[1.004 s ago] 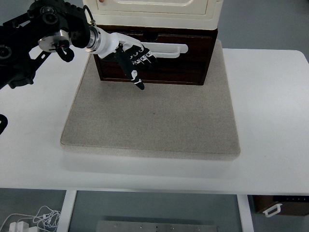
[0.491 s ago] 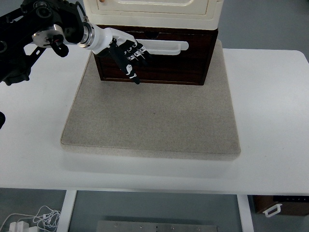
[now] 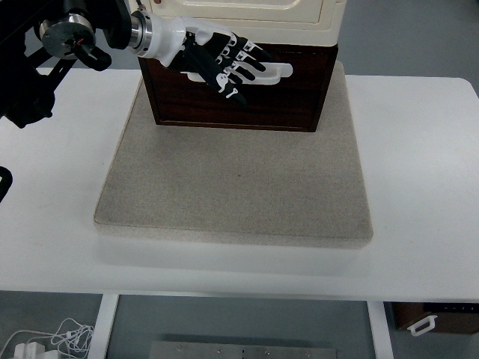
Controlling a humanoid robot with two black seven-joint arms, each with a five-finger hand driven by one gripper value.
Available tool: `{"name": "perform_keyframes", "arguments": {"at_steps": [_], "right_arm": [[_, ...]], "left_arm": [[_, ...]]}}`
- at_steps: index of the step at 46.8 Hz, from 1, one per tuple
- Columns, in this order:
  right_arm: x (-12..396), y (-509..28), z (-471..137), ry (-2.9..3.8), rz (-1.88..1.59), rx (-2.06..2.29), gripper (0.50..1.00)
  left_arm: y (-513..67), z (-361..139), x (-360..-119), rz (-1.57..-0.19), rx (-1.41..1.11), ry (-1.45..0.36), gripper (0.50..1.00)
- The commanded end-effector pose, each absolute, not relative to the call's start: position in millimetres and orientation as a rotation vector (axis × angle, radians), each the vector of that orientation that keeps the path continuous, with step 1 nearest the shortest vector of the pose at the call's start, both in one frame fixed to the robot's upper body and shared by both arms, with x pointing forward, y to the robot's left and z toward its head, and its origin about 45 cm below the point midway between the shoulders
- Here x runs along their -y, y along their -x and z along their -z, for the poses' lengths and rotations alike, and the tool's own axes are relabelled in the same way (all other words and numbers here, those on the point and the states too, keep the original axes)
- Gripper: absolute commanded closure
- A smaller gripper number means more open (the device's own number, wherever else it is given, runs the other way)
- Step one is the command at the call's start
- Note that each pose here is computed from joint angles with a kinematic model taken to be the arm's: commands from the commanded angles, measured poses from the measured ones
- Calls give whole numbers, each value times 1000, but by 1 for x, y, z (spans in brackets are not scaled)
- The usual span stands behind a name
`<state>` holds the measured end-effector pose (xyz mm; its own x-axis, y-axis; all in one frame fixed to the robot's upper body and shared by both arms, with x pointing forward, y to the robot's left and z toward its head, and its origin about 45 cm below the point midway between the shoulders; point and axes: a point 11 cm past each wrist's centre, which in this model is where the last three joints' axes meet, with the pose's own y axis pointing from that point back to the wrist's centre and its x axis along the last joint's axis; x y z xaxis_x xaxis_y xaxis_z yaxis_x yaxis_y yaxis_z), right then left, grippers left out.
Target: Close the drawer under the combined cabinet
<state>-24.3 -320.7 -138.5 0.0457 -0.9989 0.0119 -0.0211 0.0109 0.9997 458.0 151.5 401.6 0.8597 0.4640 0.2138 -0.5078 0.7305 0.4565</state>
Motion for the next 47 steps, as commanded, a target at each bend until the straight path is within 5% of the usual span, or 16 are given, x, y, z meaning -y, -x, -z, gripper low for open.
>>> {"name": "perform_keyframes", "arguments": {"at_steps": [1, 12, 20, 41, 47], "right_arm": [[321, 24, 138, -1238, 1158, 1195, 548], [321, 24, 138, -1237, 1157, 1196, 548], [321, 24, 138, -1237, 1157, 1196, 548], [321, 24, 138, -1237, 1157, 1196, 548], [321, 24, 138, -1238, 1158, 1195, 548]], "left_arm": [[-456, -417, -147, -519, 54, -431, 500], [-443, -483, -134, -405, -90, -27, 500], [-439, -533, -146, -372, -101, 204, 500], [-437, -632, -255, -478, 13, 913, 500], [-454, -645, -307, -696, -33, 1028, 500]]}}
